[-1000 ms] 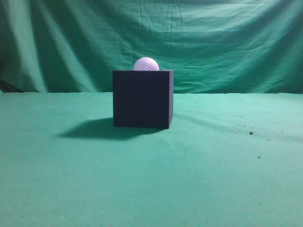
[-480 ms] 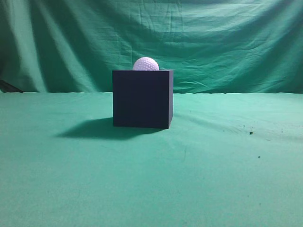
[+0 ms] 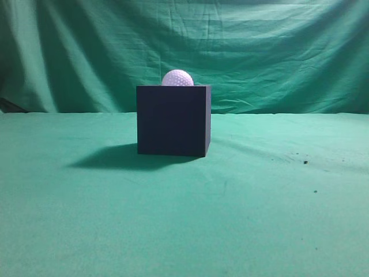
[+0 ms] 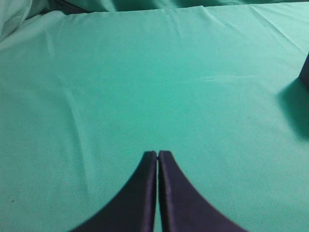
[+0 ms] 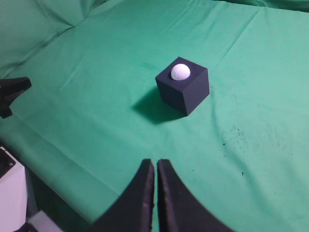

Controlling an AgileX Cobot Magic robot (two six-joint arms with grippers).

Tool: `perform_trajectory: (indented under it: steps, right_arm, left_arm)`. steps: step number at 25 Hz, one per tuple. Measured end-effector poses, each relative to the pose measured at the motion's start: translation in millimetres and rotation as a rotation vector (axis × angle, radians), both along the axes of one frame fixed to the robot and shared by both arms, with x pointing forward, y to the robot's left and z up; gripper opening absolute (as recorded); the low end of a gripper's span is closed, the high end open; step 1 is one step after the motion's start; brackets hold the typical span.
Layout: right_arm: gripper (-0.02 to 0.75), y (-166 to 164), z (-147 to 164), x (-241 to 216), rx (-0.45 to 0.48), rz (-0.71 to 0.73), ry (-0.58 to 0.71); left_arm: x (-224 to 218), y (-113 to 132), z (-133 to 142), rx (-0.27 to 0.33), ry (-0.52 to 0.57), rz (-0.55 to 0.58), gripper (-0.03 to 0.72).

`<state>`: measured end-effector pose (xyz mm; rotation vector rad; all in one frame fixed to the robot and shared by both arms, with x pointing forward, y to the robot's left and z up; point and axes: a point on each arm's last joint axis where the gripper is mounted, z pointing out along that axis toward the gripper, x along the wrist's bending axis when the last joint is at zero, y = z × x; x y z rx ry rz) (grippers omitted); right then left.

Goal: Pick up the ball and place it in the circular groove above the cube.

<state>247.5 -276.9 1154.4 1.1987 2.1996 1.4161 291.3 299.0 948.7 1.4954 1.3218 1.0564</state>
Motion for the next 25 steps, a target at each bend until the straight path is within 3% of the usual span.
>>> perform_trajectory:
  steps: [6, 13, 25]
  right_arm:
    - [0.0, -4, -6, -5, -0.035, 0.015, 0.003]
    - [0.0, 4, -20, 20, -0.023, -0.056, -0.152]
    - [0.0, -8, -124, 41, -0.025, -0.441, -0.418]
  left_arm:
    - [0, 0, 0, 0.0, 0.0, 0.0, 0.0]
    - [0, 0, 0, 0.0, 0.0, 0.0, 0.0]
    - [0, 0, 0, 0.0, 0.0, 0.0, 0.0]
